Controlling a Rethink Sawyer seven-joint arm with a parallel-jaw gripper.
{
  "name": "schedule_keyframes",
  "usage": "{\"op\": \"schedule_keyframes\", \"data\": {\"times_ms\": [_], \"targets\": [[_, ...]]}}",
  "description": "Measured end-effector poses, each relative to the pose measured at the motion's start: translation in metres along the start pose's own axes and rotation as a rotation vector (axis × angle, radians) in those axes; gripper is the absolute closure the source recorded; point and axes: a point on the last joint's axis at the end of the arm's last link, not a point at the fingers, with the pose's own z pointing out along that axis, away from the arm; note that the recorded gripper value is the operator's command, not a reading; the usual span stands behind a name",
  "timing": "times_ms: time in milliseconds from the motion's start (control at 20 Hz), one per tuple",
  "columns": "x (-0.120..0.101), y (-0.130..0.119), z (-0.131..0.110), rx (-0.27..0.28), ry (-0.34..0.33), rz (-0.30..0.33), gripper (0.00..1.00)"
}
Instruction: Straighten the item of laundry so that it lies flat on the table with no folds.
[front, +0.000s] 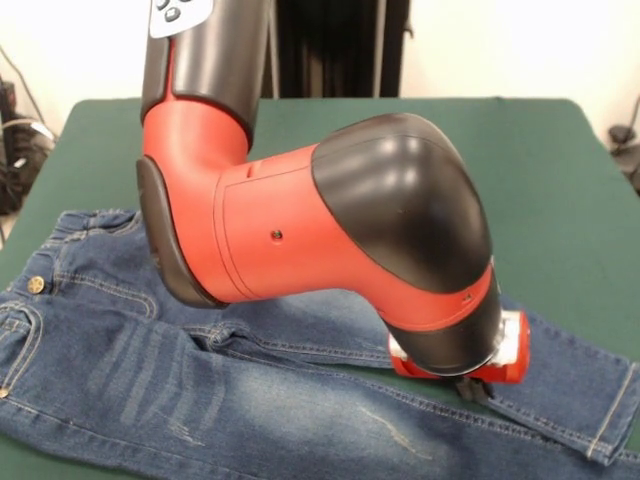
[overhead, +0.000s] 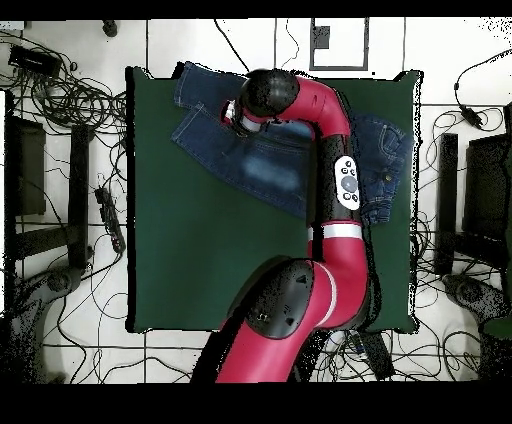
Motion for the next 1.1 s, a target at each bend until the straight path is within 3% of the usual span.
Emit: {"op": "schedule_keyframes", "data": {"times_ms": [350,750,1100], "targets": [[0.005,-0.002,-0.001,-0.035,0.020,0.004,1.00],[0.010,0.006,0.003,-0.036,0.048,0.000,1.00],[0.019,0.003,0.013,-0.008,0.158,0.019,1.00]]}}
